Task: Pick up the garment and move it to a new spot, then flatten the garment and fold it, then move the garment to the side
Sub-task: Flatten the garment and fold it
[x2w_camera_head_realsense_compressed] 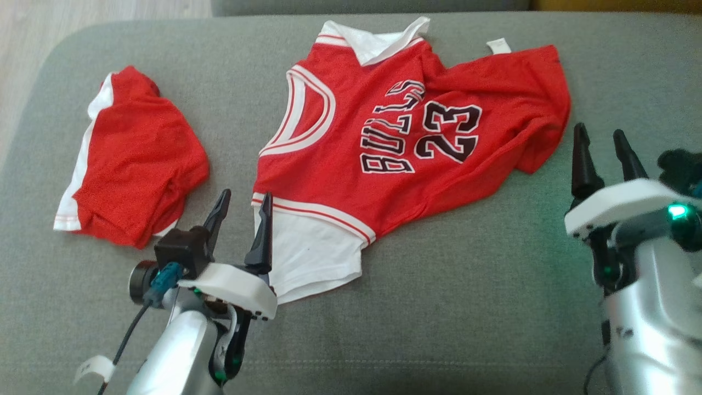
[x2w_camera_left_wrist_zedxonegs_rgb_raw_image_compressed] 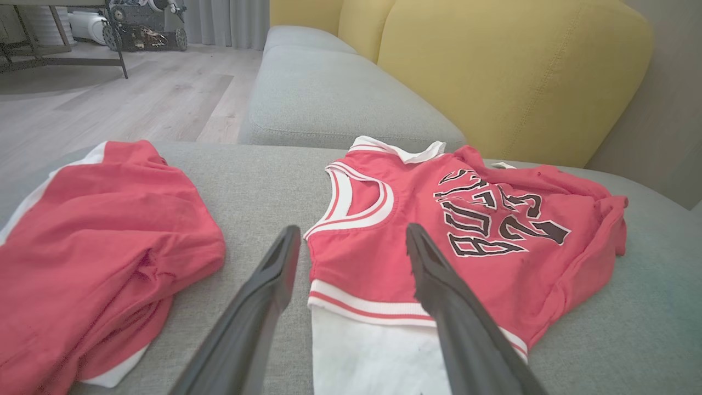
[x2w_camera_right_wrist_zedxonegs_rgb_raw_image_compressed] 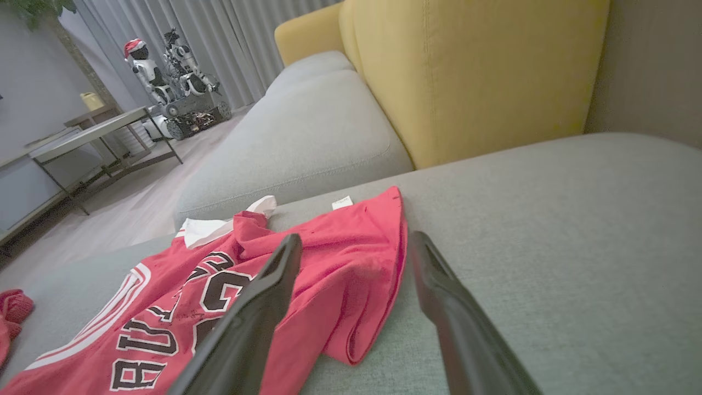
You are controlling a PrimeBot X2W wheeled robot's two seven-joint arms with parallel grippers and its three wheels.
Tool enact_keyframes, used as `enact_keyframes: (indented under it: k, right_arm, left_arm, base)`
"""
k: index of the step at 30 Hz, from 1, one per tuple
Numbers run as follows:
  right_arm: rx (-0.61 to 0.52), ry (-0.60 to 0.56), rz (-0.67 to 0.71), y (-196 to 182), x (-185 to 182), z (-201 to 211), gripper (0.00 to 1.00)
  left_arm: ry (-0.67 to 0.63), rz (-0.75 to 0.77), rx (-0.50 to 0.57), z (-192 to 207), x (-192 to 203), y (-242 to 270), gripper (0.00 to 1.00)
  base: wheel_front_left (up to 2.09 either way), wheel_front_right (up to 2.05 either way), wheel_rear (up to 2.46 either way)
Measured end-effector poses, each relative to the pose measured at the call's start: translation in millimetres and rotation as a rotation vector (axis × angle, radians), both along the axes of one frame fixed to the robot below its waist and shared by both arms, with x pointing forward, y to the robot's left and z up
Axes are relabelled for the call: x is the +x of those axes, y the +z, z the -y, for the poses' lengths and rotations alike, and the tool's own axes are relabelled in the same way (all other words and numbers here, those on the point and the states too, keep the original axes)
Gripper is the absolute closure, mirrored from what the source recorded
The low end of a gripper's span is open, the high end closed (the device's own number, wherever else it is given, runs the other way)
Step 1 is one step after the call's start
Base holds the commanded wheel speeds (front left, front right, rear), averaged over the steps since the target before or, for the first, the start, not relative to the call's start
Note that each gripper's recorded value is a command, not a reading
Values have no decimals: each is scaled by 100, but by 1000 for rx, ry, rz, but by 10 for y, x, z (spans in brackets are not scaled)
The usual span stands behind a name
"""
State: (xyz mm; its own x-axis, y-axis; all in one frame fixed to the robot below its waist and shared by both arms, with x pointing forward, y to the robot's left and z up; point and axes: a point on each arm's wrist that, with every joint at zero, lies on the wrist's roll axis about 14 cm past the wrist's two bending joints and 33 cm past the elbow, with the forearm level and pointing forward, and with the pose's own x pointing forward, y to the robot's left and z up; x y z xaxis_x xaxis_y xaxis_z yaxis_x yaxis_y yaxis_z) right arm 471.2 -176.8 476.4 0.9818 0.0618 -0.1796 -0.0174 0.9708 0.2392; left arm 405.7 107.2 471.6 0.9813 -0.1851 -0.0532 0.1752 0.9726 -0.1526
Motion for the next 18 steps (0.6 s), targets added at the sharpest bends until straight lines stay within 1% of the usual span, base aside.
enact_keyframes:
  k: [2,7,13,18]
  right_arm:
    - [43,-13,-50,-109,85,11,0]
    - [88,-32,-136,-324,241,7,0]
    - [89,-19,-178,-433,422,-83,0]
    - [82,-12,-223,-599,480,-139,0]
  left_arm:
    - [-3,-10,-6,4,18,-36,0]
    - [-6,-13,-6,5,82,-66,0]
    - [-4,-31,-6,-1,120,-144,0]
    - [-5,-40,-3,-11,166,-194,0]
  base:
    - [0,0,0]
    - [0,0,0]
    - [0,0,0]
    - [0,0,0]
